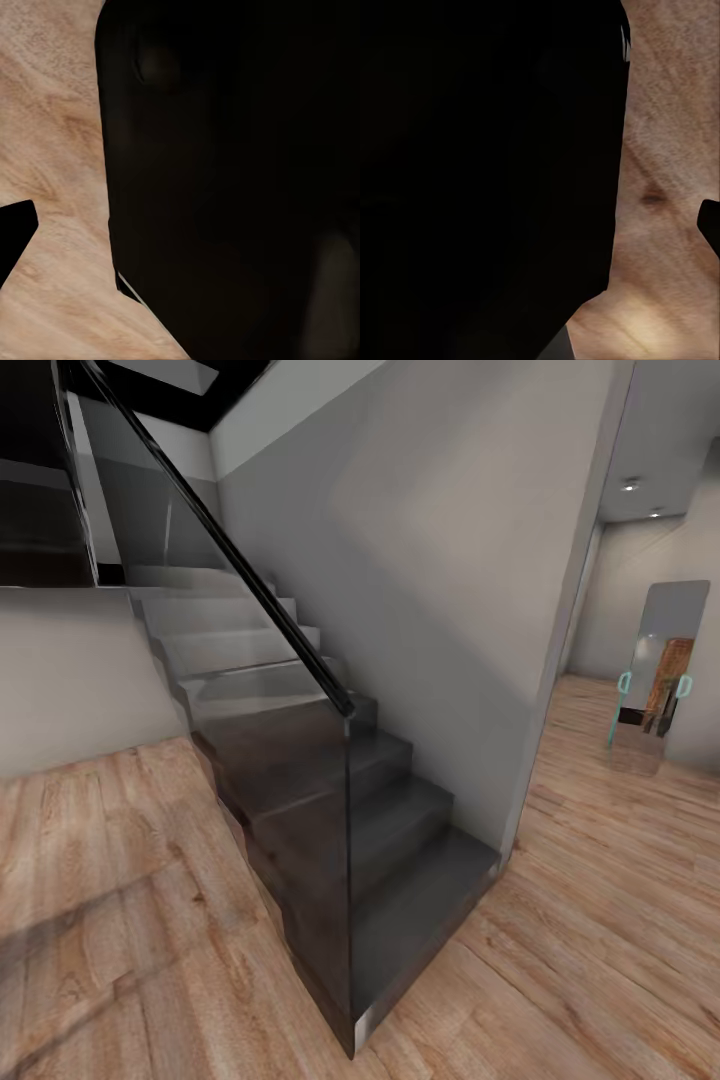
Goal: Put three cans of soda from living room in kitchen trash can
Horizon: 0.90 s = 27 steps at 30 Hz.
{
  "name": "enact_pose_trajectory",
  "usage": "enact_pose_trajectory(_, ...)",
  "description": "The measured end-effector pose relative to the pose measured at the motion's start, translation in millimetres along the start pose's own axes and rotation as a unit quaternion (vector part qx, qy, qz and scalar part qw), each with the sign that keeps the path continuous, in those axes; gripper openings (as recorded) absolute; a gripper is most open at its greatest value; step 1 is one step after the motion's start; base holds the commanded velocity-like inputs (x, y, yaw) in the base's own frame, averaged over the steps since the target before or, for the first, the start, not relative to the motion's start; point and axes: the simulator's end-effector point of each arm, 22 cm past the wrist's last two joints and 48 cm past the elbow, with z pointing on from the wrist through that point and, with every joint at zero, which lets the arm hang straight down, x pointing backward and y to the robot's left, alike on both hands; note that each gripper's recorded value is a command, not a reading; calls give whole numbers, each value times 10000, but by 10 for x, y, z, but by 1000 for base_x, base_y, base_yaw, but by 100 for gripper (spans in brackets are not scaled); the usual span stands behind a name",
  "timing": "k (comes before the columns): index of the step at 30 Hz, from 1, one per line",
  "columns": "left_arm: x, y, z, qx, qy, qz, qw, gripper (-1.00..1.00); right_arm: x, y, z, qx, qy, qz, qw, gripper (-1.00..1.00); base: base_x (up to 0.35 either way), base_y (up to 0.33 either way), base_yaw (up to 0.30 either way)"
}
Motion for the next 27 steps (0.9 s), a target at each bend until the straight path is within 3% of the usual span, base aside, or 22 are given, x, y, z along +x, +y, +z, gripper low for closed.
enact_pose_trajectory(20,86,-18,-1,51,41,-41,10000,100,-127,76,-2,-66,-102,-81,9999,100,0,0,0)
enact_pose_trajectory(27,122,89,-2,-21,40,29,10000,100,-479,102,-16,-29,-347,-143,9993,100,0,0,0)
